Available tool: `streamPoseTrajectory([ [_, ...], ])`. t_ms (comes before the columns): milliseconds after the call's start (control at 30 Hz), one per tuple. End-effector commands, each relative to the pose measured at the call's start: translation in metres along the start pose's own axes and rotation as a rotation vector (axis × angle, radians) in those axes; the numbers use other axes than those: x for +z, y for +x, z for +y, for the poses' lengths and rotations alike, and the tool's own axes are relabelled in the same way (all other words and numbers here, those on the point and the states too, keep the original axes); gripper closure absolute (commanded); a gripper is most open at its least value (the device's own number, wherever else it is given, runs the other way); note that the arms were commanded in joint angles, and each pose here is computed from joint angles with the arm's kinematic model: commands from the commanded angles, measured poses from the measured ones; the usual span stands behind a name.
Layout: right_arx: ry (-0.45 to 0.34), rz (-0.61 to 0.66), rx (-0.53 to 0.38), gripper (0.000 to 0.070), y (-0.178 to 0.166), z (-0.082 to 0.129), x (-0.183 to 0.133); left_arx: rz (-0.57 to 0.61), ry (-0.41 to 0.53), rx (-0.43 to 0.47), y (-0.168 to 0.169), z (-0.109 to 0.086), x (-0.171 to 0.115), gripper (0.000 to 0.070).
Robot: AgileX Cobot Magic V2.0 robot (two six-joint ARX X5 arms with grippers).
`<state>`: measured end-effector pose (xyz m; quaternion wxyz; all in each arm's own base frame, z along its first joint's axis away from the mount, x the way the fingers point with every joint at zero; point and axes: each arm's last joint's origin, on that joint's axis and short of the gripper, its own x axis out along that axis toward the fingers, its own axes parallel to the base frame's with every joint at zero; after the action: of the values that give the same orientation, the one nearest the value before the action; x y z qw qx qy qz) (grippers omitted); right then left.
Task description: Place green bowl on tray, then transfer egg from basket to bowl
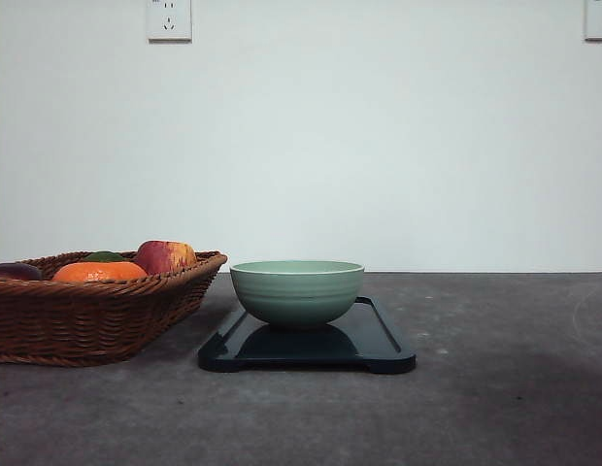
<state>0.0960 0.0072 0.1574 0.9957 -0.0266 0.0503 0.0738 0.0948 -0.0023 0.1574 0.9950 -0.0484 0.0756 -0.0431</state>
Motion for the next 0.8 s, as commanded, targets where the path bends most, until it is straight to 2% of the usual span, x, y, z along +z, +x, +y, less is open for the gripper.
streamPoseTrajectory([
  [0,-0.004,-0.007,-0.005,0.0681,0.0005,-0.0002,-0.0003,0.014,0.013,0.004,0.0019,0.0008,-0.0058,0.07],
  [767,-0.004,-0.007,-0.005,0.0681,0.0005,-0.0003,-0.0003,0.013,0.013,0.004,0.0019,0.0008,-0.0057,0.07],
])
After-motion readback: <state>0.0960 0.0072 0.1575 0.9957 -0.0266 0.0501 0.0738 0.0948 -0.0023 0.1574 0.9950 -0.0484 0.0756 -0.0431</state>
